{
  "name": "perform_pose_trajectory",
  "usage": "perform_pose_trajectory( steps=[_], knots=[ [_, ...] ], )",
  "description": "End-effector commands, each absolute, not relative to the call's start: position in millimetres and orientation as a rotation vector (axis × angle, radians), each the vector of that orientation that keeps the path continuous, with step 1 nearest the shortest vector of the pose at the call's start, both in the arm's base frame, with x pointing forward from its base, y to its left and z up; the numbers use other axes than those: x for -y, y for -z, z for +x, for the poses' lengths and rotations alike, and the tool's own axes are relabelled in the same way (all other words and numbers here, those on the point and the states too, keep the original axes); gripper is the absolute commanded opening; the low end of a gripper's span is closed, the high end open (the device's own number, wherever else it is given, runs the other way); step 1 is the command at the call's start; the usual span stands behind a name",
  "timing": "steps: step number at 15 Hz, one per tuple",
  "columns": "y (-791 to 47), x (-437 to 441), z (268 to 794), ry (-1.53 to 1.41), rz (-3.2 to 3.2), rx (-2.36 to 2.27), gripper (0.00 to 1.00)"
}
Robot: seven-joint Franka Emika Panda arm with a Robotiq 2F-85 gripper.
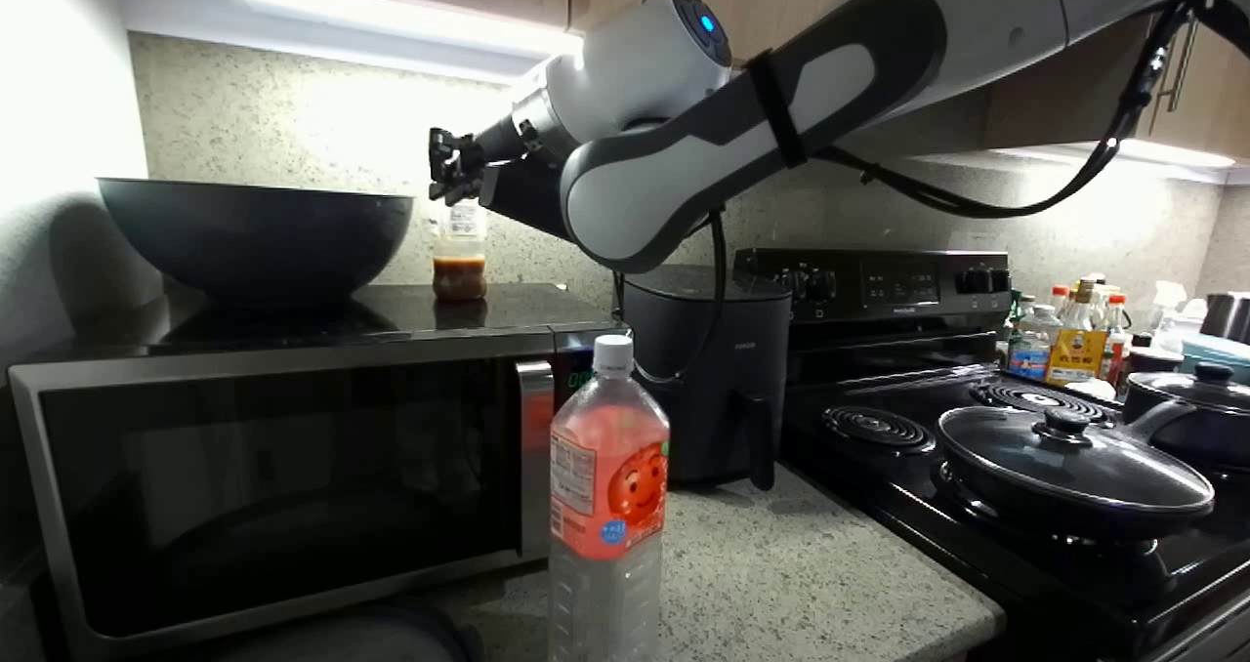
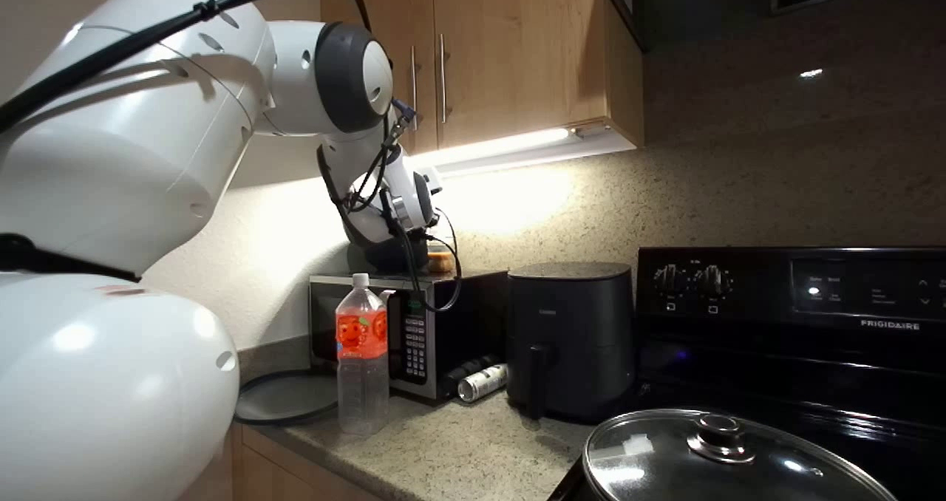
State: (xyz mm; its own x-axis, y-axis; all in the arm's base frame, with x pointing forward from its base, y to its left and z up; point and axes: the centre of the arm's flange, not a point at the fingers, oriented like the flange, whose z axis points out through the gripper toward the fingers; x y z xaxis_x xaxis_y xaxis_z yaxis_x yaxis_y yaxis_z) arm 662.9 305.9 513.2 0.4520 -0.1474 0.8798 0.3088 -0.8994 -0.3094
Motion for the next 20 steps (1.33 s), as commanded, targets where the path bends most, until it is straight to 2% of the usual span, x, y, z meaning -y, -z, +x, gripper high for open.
perform_pose_trajectory(
  steps=[1,2,3,4,5,11,15,20],
  knots=[
    [-513,-306,663,1.442,-2.279,0.136,0.26],
    [-513,-306,663,1.441,-2.279,0.136,0.31],
    [-512,-305,662,1.447,-2.283,0.138,0.57],
    [-511,-304,661,1.454,-2.287,0.137,0.57],
    [-511,-303,661,1.461,-2.292,0.137,0.62],
    [-513,-271,668,1.541,-2.376,0.085,0.98],
    [-507,-266,687,1.564,-2.301,0.111,1.00],
    [-495,-299,688,1.526,-2.212,0.184,1.00]
  ],
)
